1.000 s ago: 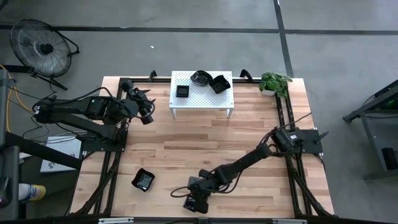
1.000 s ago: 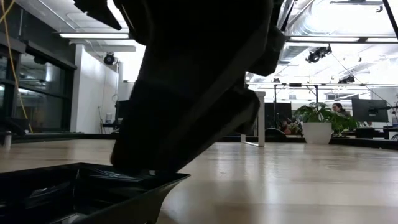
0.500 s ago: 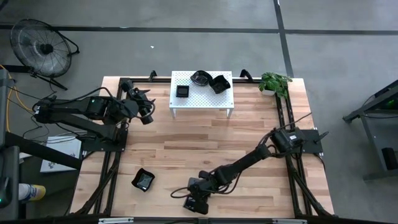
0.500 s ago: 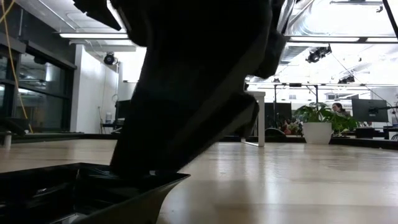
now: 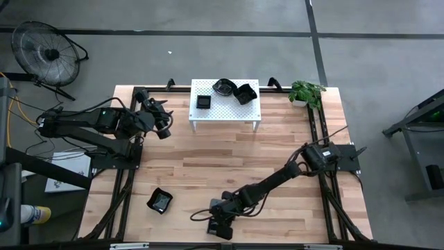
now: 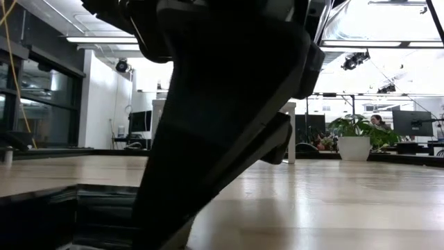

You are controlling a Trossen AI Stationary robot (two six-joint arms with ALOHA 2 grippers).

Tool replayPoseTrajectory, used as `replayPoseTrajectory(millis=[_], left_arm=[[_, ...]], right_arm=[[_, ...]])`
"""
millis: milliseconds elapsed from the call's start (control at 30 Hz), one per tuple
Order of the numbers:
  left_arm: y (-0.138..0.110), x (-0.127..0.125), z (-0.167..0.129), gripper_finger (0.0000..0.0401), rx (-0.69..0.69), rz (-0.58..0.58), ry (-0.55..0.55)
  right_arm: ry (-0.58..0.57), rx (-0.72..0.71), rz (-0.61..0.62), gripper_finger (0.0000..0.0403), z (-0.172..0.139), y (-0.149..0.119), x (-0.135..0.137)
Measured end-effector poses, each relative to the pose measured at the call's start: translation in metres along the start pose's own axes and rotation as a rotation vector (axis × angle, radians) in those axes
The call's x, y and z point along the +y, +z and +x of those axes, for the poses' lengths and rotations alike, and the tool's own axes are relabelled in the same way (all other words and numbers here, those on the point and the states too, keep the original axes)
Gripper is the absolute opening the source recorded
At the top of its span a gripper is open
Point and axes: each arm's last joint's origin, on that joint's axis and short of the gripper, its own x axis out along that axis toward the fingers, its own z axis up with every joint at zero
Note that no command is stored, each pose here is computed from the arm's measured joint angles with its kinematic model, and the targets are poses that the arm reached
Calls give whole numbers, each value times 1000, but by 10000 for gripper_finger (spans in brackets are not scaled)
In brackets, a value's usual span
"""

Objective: Pick & Place Mini shaped plates
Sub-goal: Stack the black square plate on top of the black square plate on the shelf

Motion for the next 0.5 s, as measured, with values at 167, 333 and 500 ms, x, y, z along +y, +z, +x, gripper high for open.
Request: replayPoseTrajectory(millis=[167,333,500], left_arm=[[0,0,0,198,3,2,-6],[-3,0,0,198,22,8,-8],[-6,-3,2,198,36,14,-9]], right_arm=[[1,-4,-1,4,-6,2,2],[-2,-2,-3,8,-7,2,2],[-1,-2,-3,3,-7,4,0]])
